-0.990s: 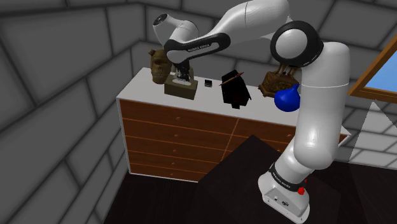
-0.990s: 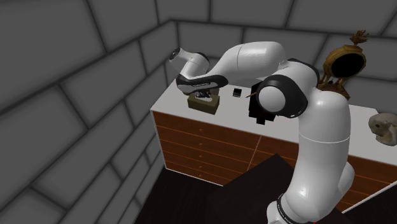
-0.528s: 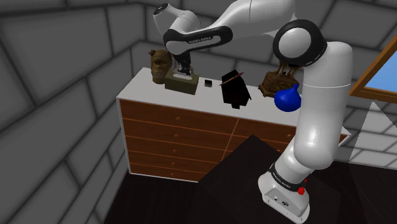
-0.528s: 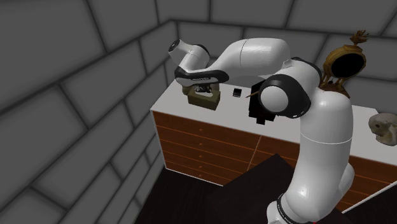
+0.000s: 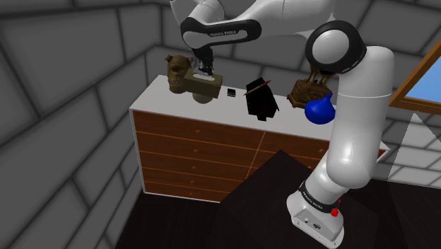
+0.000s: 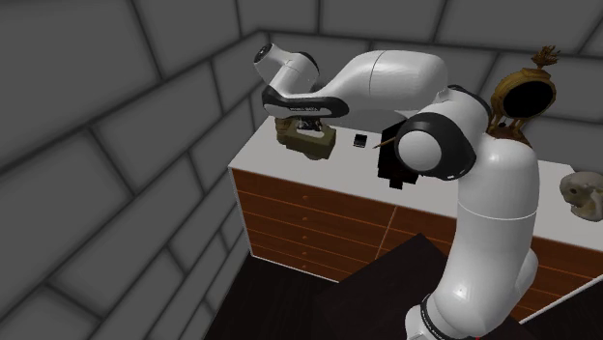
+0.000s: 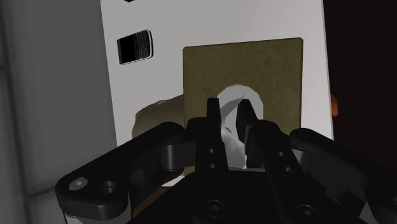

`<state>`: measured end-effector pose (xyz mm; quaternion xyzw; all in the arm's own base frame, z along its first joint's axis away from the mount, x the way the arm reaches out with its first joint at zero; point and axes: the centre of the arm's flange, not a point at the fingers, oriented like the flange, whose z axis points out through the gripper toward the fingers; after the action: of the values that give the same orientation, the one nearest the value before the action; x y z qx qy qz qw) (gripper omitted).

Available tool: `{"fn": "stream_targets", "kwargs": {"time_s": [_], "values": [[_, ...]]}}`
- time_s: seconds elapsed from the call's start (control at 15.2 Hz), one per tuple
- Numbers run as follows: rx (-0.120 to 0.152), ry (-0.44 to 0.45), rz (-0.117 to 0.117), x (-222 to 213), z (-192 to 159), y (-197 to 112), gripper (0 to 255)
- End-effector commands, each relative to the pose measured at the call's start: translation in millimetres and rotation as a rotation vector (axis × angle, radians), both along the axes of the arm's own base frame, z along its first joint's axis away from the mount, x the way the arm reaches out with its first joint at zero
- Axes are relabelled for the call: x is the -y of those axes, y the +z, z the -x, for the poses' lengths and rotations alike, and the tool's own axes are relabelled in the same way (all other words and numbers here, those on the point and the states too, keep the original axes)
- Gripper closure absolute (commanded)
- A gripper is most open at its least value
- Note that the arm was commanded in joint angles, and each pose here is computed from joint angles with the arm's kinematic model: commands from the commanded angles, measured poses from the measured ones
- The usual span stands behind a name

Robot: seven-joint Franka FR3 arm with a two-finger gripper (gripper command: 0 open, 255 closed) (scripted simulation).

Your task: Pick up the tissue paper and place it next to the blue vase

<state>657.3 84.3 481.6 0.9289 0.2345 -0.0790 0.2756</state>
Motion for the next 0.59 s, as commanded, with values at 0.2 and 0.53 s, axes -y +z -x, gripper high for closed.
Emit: {"fn": "stream_targets", "kwargs": {"time_s": [0.2,0.53], "values": [[0.0,0.0,0.0,0,0,27,255],[0.0,0.0,0.0,0,0,53,255]]}}
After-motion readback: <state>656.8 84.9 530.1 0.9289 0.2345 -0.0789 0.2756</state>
